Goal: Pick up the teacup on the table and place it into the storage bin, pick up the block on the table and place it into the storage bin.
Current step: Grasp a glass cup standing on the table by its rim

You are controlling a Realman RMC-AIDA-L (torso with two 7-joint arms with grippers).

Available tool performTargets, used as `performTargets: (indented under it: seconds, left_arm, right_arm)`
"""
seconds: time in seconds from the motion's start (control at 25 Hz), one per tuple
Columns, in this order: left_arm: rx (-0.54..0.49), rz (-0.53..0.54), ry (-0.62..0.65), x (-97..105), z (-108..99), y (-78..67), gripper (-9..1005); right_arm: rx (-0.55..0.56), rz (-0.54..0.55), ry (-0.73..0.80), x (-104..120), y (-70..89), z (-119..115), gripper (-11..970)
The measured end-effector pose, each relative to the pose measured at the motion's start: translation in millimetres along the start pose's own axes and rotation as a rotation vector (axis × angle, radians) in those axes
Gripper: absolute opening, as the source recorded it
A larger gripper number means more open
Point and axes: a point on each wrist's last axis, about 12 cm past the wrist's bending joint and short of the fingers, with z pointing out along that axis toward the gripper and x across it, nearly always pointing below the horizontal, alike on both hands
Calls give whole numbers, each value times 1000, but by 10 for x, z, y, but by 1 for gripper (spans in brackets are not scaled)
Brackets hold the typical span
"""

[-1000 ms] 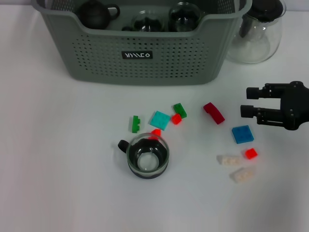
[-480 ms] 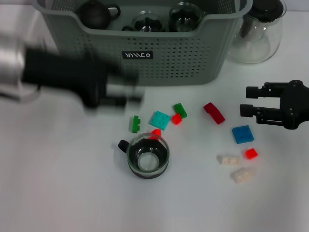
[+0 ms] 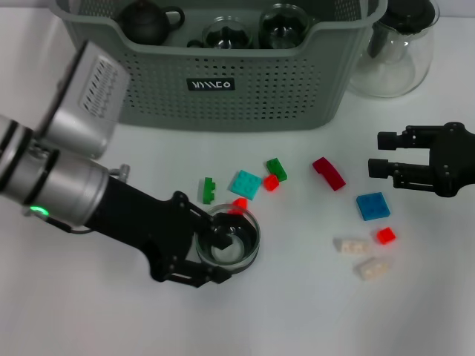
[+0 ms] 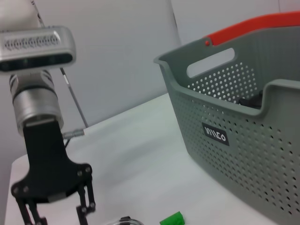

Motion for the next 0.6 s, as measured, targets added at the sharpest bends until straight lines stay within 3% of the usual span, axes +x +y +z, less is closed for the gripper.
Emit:
performTargets:
  seconds: [0.6]
  left_arm:
    - [-27,55,-26,206,364,65,444]
  right_arm:
    - [1,0,-1,-12,-9,19,596]
